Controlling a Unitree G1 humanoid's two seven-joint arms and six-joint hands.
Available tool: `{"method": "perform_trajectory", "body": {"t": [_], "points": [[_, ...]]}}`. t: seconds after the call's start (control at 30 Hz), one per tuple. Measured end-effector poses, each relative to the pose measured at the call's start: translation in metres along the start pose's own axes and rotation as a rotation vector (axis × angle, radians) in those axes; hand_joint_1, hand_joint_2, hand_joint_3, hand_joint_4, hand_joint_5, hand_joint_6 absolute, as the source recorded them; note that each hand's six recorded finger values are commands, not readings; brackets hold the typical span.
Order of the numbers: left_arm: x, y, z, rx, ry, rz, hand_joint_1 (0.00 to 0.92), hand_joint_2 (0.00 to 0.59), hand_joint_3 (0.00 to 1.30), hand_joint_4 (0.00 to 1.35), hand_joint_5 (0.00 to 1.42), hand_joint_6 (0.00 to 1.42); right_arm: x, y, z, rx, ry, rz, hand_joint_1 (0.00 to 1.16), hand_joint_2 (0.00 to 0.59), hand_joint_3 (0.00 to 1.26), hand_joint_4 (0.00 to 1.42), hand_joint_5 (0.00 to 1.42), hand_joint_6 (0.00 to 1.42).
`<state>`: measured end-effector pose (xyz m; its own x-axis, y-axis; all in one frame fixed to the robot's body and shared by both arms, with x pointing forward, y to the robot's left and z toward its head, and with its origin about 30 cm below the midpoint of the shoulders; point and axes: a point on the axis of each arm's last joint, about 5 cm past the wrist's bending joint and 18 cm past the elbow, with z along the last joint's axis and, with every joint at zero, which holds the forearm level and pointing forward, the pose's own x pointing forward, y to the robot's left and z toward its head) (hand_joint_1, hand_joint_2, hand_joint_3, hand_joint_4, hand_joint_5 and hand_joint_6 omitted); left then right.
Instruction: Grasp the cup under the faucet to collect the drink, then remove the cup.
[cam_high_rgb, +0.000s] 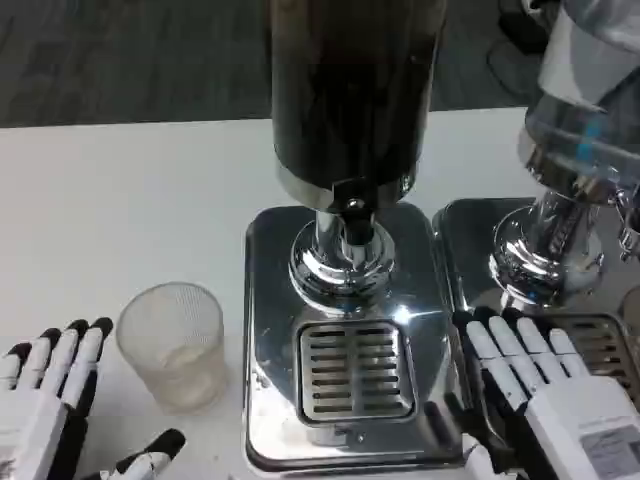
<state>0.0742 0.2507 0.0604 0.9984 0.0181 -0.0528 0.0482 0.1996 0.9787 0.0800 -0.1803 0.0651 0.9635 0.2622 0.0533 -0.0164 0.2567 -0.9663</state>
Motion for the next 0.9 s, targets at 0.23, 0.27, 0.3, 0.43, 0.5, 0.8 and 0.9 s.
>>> {"method": "perform_trajectory", "body": {"t": [0.23,0.27,0.3,0.43,0.5,0.8,0.9], "points": [[0.0,-0.0016,0.0021,-0.008,-0.004,-0.003,0.0,0.117,0.0,0.0,0.0,0.0,0.0003,-0.0001,0.0,0.007,0.002,0.005,0.05,0.536,0.0,0.0,0.0,0.0],[0.0001,-0.0018,0.0024,-0.009,-0.005,-0.003,0.0,0.117,0.0,0.0,0.0,0.0,0.0005,-0.0002,0.0,0.007,0.002,0.004,0.05,0.537,0.0,0.0,0.0,0.0],[0.0001,-0.0019,0.0026,-0.01,-0.005,-0.004,0.0,0.117,0.0,0.0,0.0,0.0,0.0006,-0.0002,-0.0001,0.008,0.002,0.004,0.05,0.537,0.0,0.0,0.0,0.0],[0.0002,-0.002,0.0027,-0.01,-0.005,-0.004,0.0,0.116,0.0,0.0,0.0,0.0,0.0008,-0.0003,-0.0001,0.01,0.003,0.004,0.04,0.537,0.0,0.0,0.0,0.0],[0.0003,-0.002,0.0027,-0.01,-0.005,-0.004,0.0,0.115,0.0,0.0,0.0,0.0,0.0008,-0.0003,-0.0001,0.01,0.003,0.005,0.04,0.538,0.0,0.0,0.0,0.0],[0.0004,-0.0025,0.0031,-0.024,0.002,-0.001,0.0,0.115,0.0,0.0,0.0,0.0,0.005,-0.0008,0.001,0.014,-0.011,0.005,0.03,0.538,0.0,0.0,0.0,0.0],[0.0002,-0.0026,0.0024,-0.034,0.006,0.006,0.0,0.114,0.0,0.0,0.0,0.0,0.0046,0.0,0.0023,0.018,-0.01,0.007,0.03,0.538,0.0,0.0,0.0,0.0]]}}
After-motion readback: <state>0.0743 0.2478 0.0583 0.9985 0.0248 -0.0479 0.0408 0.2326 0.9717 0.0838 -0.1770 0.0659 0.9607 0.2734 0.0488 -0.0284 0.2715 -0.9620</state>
